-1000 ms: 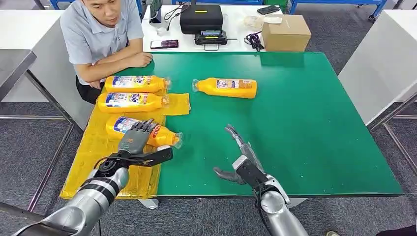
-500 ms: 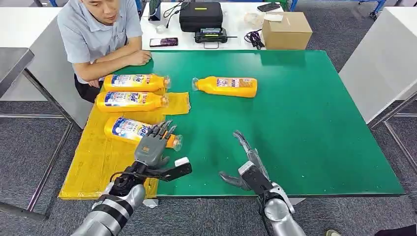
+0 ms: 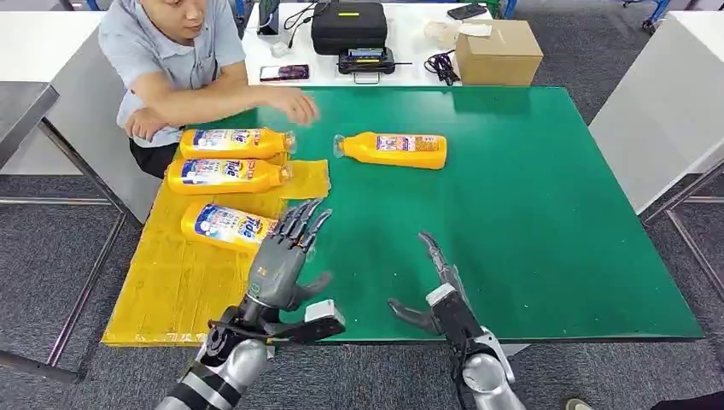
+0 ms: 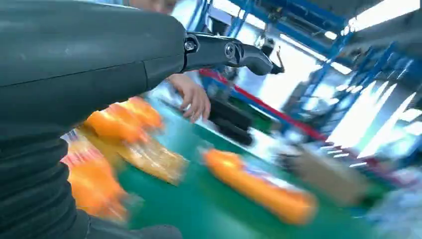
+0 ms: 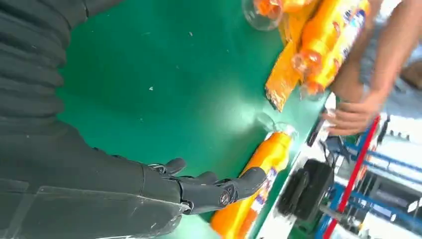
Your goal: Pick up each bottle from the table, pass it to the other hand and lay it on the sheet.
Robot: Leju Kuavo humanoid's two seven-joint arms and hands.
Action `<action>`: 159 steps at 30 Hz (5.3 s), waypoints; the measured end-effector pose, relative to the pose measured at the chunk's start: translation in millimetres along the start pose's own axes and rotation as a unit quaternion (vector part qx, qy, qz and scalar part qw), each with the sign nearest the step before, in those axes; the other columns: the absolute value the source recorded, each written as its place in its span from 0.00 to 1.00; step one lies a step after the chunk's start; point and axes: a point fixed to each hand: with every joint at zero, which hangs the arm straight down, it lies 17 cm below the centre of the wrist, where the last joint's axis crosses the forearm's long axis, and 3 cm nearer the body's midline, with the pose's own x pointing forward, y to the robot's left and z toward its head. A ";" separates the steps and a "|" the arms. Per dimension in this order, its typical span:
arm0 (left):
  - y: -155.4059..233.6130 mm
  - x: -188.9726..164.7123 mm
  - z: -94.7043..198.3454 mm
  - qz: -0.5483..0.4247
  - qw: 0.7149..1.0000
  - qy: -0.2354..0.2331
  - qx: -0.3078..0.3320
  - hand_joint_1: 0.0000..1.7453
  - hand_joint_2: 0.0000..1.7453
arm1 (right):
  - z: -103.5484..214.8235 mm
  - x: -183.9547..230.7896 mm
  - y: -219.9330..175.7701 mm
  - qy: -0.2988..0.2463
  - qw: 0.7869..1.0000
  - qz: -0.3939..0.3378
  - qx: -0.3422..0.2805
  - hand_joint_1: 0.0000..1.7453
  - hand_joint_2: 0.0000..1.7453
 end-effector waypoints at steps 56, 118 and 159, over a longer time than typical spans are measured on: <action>-12.1 71.3 20.6 0.306 0.950 0.046 0.028 0.00 1.00 | 4.6 -29.4 -59.2 0.021 0.909 0.417 0.021 0.00 1.00; -36.5 75.3 15.1 0.335 0.940 0.057 -0.025 0.00 1.00 | 3.0 -142.3 -80.3 0.190 0.862 0.414 0.220 0.82 1.00; -8.2 26.7 19.9 0.492 0.854 0.133 0.106 0.00 1.00 | 7.2 -106.3 -58.8 0.140 0.962 0.211 0.097 1.00 1.00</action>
